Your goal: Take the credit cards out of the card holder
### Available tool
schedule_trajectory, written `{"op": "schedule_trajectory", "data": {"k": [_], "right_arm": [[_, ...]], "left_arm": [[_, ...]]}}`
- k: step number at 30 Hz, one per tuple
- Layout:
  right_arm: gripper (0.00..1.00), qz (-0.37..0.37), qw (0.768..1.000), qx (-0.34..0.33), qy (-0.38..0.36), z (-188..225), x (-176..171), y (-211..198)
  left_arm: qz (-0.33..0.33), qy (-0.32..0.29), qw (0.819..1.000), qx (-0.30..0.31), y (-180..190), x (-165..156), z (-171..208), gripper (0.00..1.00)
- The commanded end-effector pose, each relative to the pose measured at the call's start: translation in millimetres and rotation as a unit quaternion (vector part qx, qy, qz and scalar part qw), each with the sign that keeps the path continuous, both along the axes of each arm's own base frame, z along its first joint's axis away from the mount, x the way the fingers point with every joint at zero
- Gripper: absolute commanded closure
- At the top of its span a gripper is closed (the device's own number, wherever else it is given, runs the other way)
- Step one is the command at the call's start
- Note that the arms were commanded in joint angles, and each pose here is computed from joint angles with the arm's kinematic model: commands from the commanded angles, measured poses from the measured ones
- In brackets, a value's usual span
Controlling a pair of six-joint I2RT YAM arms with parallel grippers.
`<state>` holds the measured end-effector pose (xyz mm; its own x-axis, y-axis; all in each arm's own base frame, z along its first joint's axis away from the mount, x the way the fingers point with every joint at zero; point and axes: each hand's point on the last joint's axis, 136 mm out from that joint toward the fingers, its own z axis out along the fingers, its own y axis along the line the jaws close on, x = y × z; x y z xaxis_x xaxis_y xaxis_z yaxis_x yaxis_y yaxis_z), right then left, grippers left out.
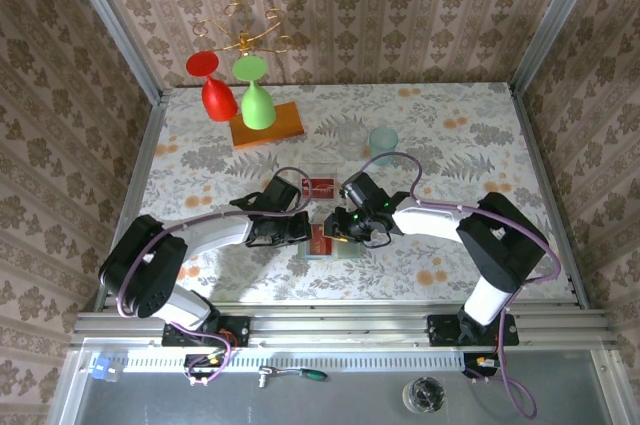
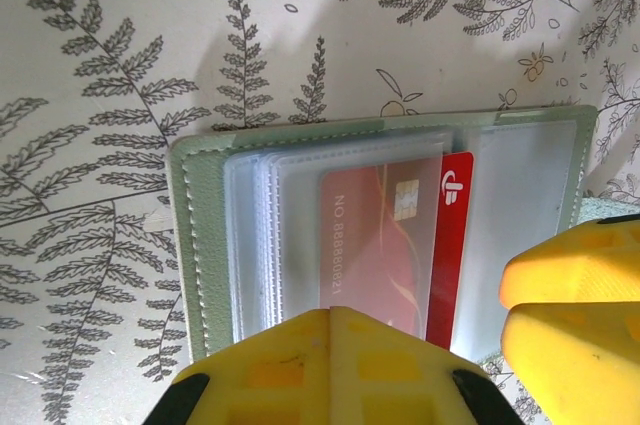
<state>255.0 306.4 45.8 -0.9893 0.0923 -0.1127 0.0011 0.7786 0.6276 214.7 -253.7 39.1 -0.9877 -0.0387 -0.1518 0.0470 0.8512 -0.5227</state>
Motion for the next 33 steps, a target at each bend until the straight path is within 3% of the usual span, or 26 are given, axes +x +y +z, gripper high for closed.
{"op": "schedule_trajectory", "data": {"k": [1, 33], "right_arm": [[0.68, 0.009, 1.000, 0.006, 0.000, -1.0, 2.1, 3.5], [0.68, -0.008, 1.000, 0.001, 0.014, -16.4, 2.6, 0.0]], "left_arm": [[-0.009, -0.002, 1.000, 0.015, 1.8, -1.2, -0.7, 0.98], [-0.008, 0.020, 0.999, 0.036, 10.5, -9.7, -15.3, 1.00]]}}
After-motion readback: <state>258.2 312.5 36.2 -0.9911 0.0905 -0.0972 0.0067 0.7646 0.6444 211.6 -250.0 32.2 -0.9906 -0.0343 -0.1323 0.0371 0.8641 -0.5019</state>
